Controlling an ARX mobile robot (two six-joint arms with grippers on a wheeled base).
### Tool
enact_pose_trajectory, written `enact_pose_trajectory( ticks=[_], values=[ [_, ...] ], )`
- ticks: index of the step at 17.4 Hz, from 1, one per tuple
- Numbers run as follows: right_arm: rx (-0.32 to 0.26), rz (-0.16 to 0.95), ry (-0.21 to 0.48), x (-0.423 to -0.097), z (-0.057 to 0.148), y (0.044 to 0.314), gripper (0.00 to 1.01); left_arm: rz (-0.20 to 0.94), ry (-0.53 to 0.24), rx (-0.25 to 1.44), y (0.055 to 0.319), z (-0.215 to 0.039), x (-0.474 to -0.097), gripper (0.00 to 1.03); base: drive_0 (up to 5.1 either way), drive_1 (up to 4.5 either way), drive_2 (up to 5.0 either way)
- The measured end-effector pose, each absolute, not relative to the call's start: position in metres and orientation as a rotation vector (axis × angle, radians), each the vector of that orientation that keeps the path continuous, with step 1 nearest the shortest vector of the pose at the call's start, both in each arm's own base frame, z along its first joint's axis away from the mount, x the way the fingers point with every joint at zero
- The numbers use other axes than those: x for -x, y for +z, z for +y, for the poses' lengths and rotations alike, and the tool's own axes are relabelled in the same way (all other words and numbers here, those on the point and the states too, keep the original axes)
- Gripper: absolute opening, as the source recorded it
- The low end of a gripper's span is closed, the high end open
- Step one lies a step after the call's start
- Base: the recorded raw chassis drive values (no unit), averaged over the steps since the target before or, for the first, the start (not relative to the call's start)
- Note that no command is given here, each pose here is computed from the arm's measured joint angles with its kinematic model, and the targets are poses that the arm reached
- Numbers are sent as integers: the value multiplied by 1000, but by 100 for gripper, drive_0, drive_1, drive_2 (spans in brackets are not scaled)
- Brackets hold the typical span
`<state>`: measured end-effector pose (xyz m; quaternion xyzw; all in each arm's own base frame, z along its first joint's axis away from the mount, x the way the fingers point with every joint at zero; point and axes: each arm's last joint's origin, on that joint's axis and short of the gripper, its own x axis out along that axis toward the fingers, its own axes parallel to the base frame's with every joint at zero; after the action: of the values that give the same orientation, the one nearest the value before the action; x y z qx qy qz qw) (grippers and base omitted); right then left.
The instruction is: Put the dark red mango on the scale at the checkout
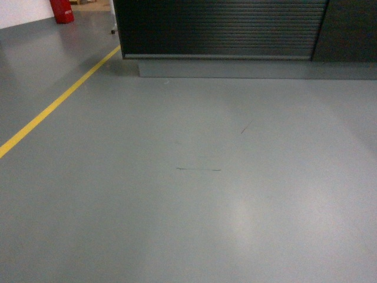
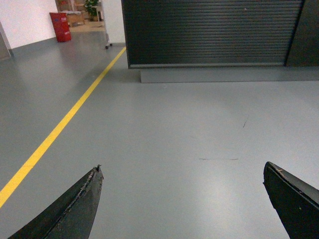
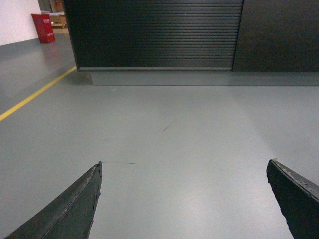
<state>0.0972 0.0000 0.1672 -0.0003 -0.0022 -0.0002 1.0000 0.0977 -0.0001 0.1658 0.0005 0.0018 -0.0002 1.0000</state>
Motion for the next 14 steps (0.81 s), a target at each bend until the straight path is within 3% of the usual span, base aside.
enact_pose_trajectory(
  ticks=[14],
  values=[
    [1,-4,0,-97,0,167,98,4,-1,-1,166,0,-98,98,0,0,0]
  ],
)
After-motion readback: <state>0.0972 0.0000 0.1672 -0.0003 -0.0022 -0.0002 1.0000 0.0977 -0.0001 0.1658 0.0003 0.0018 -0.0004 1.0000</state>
